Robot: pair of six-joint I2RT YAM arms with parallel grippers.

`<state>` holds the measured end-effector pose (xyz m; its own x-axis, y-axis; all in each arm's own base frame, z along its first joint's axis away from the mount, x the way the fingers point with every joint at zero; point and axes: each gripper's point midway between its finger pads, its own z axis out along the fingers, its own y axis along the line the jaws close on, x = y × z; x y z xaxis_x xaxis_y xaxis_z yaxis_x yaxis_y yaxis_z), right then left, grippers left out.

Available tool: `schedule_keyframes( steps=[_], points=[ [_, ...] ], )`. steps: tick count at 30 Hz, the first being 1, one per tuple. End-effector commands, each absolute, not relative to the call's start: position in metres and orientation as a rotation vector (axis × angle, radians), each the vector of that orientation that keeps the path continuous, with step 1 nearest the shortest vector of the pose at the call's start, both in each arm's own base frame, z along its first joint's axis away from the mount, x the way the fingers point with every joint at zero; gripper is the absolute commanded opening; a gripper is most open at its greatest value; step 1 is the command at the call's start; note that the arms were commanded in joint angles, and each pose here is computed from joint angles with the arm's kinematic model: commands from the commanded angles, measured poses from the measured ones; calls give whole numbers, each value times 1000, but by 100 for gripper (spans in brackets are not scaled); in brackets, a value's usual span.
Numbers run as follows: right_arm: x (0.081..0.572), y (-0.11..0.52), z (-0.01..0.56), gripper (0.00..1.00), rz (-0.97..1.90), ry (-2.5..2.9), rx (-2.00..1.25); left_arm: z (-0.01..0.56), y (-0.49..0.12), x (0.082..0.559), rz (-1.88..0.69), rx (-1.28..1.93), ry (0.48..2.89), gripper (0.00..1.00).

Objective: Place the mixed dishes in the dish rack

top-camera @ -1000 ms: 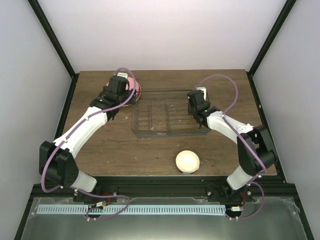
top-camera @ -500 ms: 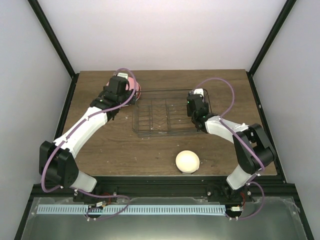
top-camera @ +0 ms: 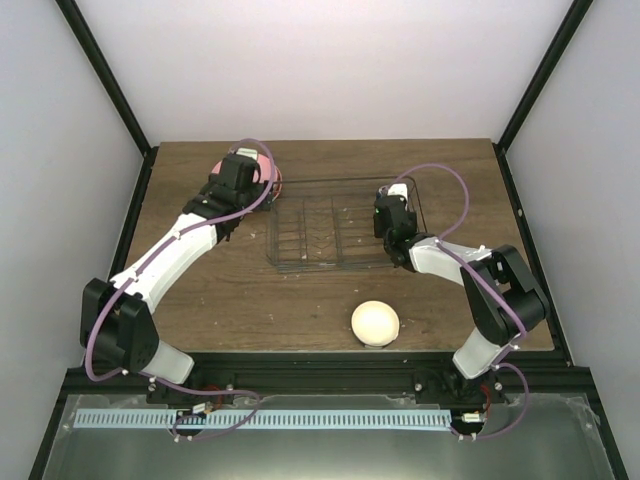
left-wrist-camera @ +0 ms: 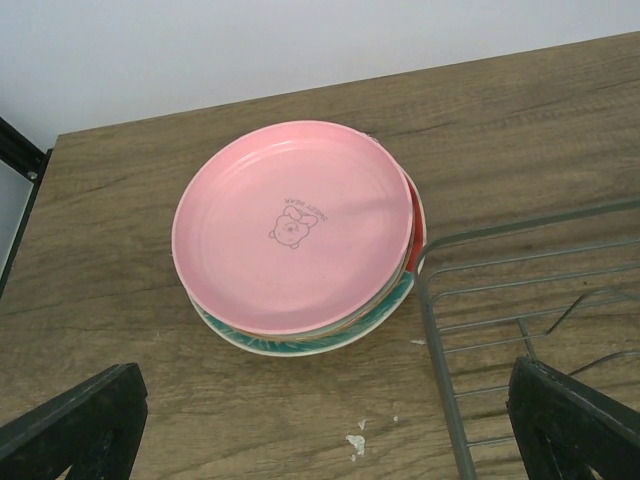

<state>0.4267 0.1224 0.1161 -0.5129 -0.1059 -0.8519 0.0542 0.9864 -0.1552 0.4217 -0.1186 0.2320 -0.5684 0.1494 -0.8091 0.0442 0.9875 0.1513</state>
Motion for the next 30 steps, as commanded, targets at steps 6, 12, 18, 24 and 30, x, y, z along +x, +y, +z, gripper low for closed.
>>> schedule_keyframes(
  steps=[6, 12, 18, 24, 30],
  points=[
    [416, 138, 125, 38, -81, 2129, -33, 222, -120, 424, 135, 139, 2194, 100],
    [403, 144, 123, 60, -30, 2217, -61, 214, -129, 418, 74, 192, 2221, 100],
    [382, 156, 143, 79, 82, 2269, -124, 202, -162, 400, -128, 384, 2271, 100],
    [369, 155, 183, 82, 129, 2255, -133, 188, -190, 375, -293, 583, 2358, 100],
    [375, 117, 238, 85, -61, 2185, 69, 174, -222, 337, -357, 840, 2434, 100]
  ],
)
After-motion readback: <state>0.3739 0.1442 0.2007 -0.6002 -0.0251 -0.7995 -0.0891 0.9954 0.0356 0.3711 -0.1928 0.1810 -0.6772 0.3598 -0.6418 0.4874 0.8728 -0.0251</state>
